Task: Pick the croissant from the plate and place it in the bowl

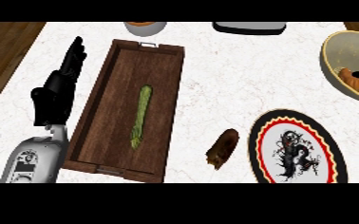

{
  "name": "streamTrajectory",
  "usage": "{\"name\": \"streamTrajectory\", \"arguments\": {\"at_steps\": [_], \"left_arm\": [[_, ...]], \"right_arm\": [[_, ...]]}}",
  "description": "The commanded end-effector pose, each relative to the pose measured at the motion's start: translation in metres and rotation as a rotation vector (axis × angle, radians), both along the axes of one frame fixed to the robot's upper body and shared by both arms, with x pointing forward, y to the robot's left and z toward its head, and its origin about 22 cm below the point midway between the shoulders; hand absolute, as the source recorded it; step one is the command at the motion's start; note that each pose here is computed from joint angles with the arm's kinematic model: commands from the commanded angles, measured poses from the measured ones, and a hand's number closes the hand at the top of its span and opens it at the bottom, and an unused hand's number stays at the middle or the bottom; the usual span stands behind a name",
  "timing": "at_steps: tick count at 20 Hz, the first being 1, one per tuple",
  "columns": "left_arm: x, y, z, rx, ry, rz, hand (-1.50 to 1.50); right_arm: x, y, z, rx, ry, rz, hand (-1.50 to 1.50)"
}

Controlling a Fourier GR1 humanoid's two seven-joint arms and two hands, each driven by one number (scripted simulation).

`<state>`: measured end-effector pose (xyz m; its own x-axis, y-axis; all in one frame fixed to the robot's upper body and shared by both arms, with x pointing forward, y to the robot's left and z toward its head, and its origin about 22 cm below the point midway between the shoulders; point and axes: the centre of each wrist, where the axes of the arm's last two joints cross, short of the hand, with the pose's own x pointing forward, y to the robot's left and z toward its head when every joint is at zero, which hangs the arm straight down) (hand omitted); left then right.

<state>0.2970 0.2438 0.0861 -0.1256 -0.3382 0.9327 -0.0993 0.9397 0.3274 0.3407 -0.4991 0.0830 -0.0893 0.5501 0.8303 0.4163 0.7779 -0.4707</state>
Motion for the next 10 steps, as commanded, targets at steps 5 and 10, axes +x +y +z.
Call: {"name": "streamTrajectory", "arguments": {"at_steps": [5, 10], "left_arm": [[-0.003, 0.003, 0.001, 0.004, -0.003, 0.011, 0.0], [-0.003, 0.019, -0.001, -0.007, 0.004, 0.044, 0.0]], "right_arm": [[-0.047, -0.047, 0.003, 0.14, -0.028, 0.042, -1.5], [-0.079, -0.074, 0.009, 0.22, -0.073, 0.139, -1.5]]}}
